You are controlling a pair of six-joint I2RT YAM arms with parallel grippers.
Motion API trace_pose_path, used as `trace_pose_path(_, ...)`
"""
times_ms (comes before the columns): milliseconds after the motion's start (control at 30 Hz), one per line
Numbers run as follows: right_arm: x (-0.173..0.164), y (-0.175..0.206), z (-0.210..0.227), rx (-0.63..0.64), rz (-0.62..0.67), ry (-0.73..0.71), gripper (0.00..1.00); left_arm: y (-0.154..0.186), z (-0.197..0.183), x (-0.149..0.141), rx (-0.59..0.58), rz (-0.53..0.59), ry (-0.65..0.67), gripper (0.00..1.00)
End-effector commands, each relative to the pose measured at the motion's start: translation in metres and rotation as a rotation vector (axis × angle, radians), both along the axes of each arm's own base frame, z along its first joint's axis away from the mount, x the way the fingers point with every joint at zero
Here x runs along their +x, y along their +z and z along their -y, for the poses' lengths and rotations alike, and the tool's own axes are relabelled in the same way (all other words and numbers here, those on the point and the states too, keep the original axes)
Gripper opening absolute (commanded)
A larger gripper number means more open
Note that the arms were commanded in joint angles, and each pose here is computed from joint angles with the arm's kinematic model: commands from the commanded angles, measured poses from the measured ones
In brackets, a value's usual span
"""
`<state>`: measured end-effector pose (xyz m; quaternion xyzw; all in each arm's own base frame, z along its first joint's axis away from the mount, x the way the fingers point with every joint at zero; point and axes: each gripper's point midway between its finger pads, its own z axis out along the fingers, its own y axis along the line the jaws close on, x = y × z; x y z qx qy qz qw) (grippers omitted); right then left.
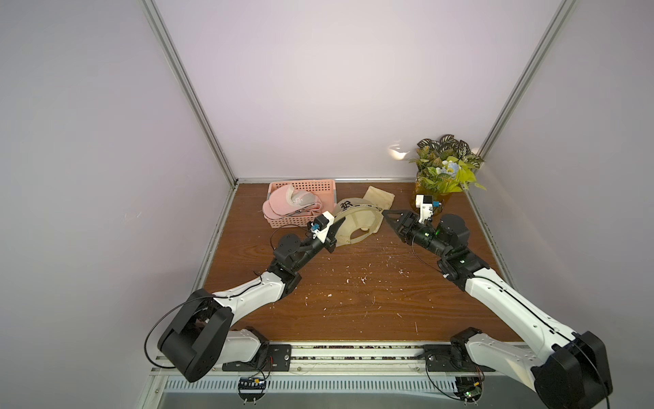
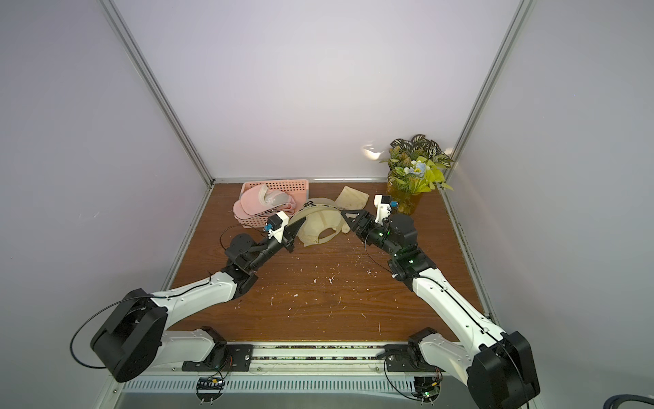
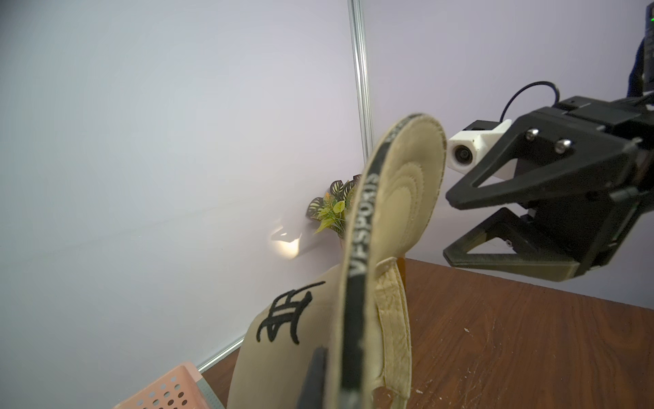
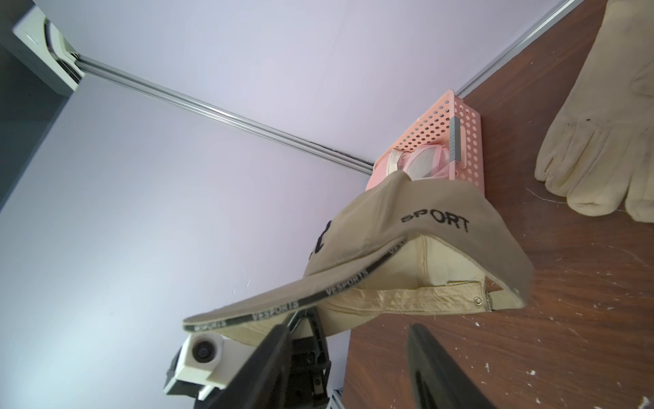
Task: Turn the baseball cap inside out
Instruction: Place the baseball cap at the center of the board.
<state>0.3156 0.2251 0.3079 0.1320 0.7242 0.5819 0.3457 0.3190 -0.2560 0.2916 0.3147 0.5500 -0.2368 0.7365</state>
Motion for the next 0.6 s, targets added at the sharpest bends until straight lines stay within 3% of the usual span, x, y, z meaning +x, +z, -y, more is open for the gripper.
trace_pose_path(0, -0.002, 0.021, -0.007, 0.127, -0.009, 0.049, 0.56, 0.017, 0.004, -0.011, -0.005, 0.111, -0.038, 0.0)
trace_pose_path(567, 0.007, 0.004, -0.003, 0.161, -0.058, 0.002, 0.48, 0.016, 0.007, -0.021, 0.016, 0.148, -0.078, 0.0)
